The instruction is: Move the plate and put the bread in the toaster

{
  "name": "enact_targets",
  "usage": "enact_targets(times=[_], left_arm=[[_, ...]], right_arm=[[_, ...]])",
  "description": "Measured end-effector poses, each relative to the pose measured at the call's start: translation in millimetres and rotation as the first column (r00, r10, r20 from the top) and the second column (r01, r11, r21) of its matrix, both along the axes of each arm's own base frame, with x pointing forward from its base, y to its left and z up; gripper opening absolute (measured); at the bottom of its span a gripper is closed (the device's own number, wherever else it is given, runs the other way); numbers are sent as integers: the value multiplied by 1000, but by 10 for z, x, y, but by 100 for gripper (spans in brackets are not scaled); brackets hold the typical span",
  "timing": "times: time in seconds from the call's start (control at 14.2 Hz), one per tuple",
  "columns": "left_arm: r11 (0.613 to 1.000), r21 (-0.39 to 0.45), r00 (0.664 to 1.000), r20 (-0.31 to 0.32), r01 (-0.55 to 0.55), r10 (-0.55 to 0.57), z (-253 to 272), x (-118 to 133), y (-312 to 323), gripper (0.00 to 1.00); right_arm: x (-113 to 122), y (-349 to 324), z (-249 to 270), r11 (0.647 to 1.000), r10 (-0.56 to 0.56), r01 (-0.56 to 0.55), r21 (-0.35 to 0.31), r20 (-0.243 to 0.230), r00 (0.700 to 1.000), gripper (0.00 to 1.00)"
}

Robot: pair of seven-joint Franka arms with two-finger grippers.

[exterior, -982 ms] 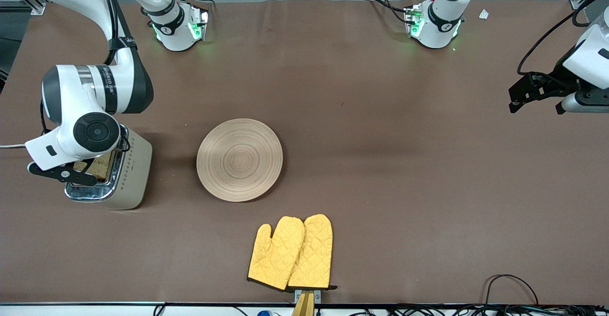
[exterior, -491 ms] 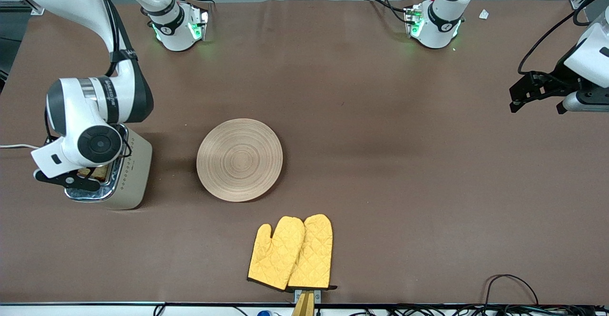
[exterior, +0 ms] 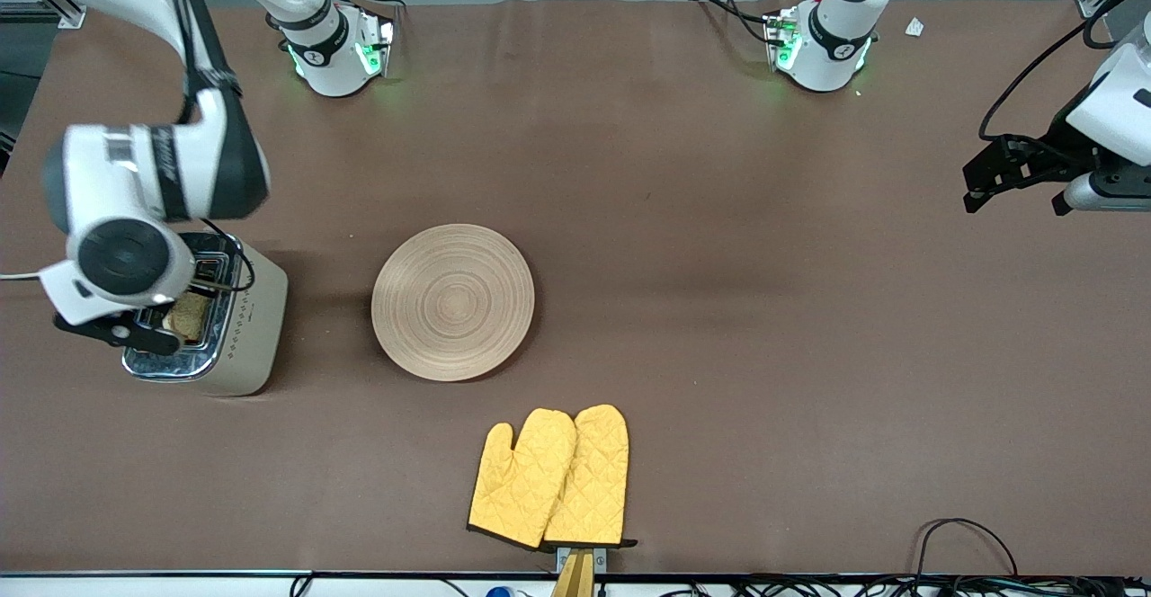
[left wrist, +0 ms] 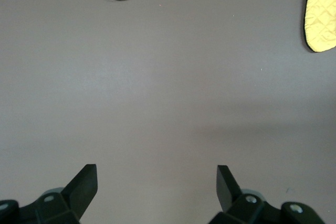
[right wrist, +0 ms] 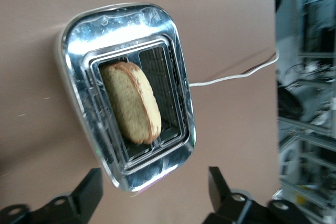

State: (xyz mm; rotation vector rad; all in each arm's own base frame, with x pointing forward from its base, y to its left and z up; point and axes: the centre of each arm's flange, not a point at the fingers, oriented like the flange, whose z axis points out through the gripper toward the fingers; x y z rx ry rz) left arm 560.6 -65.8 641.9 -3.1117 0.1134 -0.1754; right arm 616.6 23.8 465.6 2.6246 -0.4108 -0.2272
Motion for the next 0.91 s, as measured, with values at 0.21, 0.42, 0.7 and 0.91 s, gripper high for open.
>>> enact_targets(times=[0.21, 0.42, 0.7, 0.91], left_arm=[[1000, 0, 1000, 0, 0, 0, 1, 0, 0, 100], [1000, 0, 1000, 0, 0, 0, 1, 0, 1, 100], [1000, 0, 1000, 0, -1, 1, 0, 1, 4, 100], [1000, 0, 1000, -1, 0, 0, -6, 3, 2, 100]], right_arm=[[-254, -166, 703, 988, -39, 28, 152, 69, 997, 100], [-575, -78, 1232, 949, -67, 31, 313, 106, 992, 100], [-965, -156, 1432, 911, -59, -14, 412, 164, 985, 100], [-1085, -385, 1437, 901, 16, -99, 422, 195, 981, 100]])
